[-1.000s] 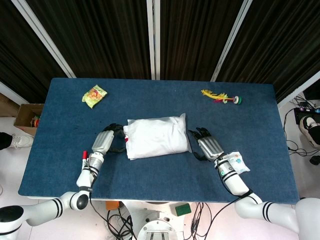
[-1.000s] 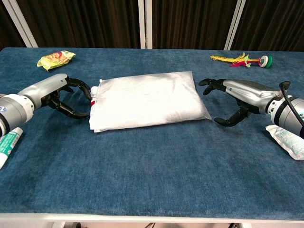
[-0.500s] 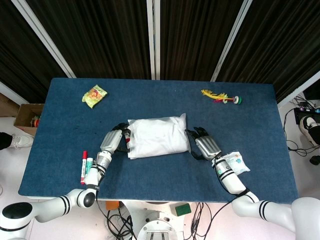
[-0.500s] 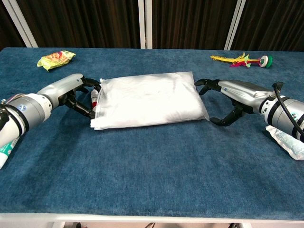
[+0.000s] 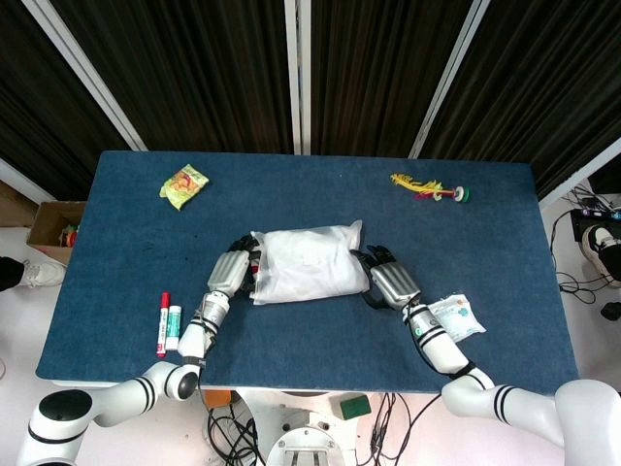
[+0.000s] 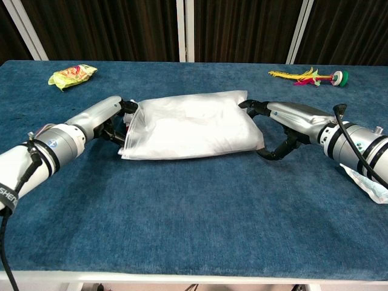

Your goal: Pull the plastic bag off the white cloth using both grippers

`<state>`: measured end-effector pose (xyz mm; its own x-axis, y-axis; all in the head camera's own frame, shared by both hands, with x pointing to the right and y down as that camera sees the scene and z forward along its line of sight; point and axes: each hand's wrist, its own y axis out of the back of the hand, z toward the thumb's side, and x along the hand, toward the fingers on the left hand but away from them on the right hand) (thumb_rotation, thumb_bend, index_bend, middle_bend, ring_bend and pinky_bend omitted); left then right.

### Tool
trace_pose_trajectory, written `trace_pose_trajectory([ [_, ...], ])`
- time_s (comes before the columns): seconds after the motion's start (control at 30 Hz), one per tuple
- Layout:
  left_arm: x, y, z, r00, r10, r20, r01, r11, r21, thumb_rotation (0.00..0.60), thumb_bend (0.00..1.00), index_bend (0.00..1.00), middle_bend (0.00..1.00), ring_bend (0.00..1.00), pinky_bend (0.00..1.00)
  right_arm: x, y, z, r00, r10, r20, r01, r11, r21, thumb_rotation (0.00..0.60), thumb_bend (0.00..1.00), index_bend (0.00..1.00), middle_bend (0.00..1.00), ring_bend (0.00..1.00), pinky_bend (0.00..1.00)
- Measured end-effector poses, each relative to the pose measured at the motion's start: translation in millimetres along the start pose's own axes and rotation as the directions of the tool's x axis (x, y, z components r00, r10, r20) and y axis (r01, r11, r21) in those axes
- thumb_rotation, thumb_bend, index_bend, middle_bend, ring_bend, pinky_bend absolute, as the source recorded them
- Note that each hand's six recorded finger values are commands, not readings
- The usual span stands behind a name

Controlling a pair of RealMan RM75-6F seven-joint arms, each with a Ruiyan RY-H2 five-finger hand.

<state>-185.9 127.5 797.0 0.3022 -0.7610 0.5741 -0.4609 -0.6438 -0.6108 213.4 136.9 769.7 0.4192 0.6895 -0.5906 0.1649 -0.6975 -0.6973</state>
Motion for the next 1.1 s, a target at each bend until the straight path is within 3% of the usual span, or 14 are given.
trace_pose_trajectory([
  [0.13,-0.9,3.7,2.5,0.999,0.047,0.028,-0.047,0.999,-0.001,0.600,0.53,0.74,0.32,0.08,0.12,4.3,3.4,-6.1,1.000,-0.006,0.009,0.006,1.000,0.010,0.600,0.33,0.07,0.18,0.00,0.00],
  [0.27,-8.5,6.3,-1.3,0.997,0.071,0.038,-0.071,0.997,-0.004,0.600,0.54,0.76,0.34,0.09,0.12,12.7,12.7,-18.4,0.999,-0.017,0.034,0.016,0.999,0.030,0.600,0.33,0.07,0.19,0.00,0.00],
  [0.43,-21.1,7.6,-2.0,0.996,0.076,0.045,-0.075,0.997,-0.019,0.600,0.54,0.77,0.34,0.09,0.12,21.8,27.9,-26.4,0.997,-0.034,0.066,0.032,0.999,0.033,0.600,0.32,0.06,0.21,0.00,0.01],
  [0.7,-36.7,7.2,8.0,0.996,0.065,0.062,-0.064,0.998,-0.018,0.600,0.53,0.77,0.34,0.09,0.12,28.3,37.6,-29.1,0.993,0.000,0.122,-0.007,0.998,0.056,0.600,0.25,0.09,0.22,0.00,0.01],
  [0.83,-37.2,9.2,8.9,0.996,0.069,0.061,-0.069,0.998,-0.005,0.600,0.53,0.77,0.33,0.09,0.12,10.6,59.0,-29.0,0.991,-0.016,0.133,0.009,0.998,0.059,0.600,0.28,0.10,0.22,0.00,0.01],
  [0.93,-36.8,11.9,8.5,0.995,0.077,0.058,-0.077,0.997,-0.005,0.600,0.53,0.77,0.33,0.09,0.12,-9.6,76.5,-22.8,0.994,-0.028,0.106,0.013,0.990,0.142,0.600,0.29,0.11,0.22,0.00,0.01],
  [1.1,-37.5,12.2,8.0,0.996,0.076,0.057,-0.076,0.997,0.001,0.600,0.53,0.76,0.33,0.09,0.12,-48.6,94.8,-9.1,0.998,-0.023,0.064,0.002,0.949,0.315,0.600,0.29,0.13,0.18,0.00,0.01],
])
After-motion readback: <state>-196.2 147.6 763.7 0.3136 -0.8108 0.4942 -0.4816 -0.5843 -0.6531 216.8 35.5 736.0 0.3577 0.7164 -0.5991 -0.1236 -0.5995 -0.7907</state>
